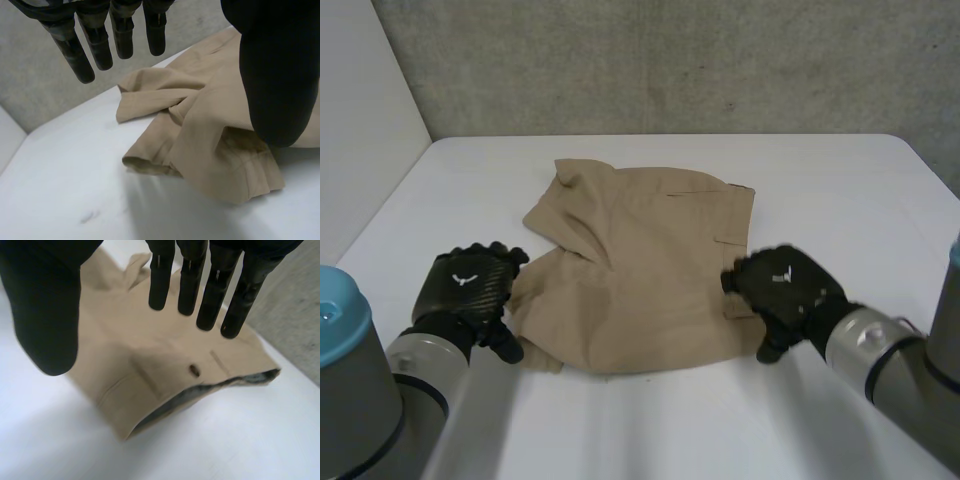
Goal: Fold the shorts.
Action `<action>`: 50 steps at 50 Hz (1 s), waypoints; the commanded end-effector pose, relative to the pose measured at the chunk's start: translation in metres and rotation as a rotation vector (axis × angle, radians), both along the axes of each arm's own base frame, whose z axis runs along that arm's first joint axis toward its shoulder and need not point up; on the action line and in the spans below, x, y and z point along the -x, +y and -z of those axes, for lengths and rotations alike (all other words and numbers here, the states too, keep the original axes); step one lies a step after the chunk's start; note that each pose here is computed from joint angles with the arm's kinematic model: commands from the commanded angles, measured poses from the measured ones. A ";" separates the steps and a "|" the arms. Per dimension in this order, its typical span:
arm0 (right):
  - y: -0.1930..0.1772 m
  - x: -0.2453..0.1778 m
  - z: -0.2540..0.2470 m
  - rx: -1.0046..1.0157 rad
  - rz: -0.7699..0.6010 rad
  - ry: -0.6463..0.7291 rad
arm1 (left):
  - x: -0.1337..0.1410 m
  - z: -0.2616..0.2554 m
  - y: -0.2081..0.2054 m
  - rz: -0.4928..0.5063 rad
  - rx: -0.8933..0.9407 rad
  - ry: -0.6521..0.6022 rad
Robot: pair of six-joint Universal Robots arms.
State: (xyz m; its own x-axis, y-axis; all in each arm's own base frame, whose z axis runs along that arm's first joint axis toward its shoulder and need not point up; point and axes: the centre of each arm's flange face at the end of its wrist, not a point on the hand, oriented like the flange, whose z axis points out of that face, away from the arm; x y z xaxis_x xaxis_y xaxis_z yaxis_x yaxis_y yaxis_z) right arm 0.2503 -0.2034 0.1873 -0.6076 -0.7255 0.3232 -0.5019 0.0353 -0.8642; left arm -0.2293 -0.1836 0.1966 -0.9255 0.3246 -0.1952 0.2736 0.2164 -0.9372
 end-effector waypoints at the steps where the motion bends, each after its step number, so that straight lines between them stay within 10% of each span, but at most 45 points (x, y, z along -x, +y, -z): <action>1: 0.016 0.010 0.022 -0.043 -0.024 0.079 | -0.015 0.011 -0.016 -0.059 -0.078 0.082; 50: -0.071 -0.024 0.074 0.037 0.005 0.053 | 0.010 0.055 -0.056 0.008 -0.217 0.131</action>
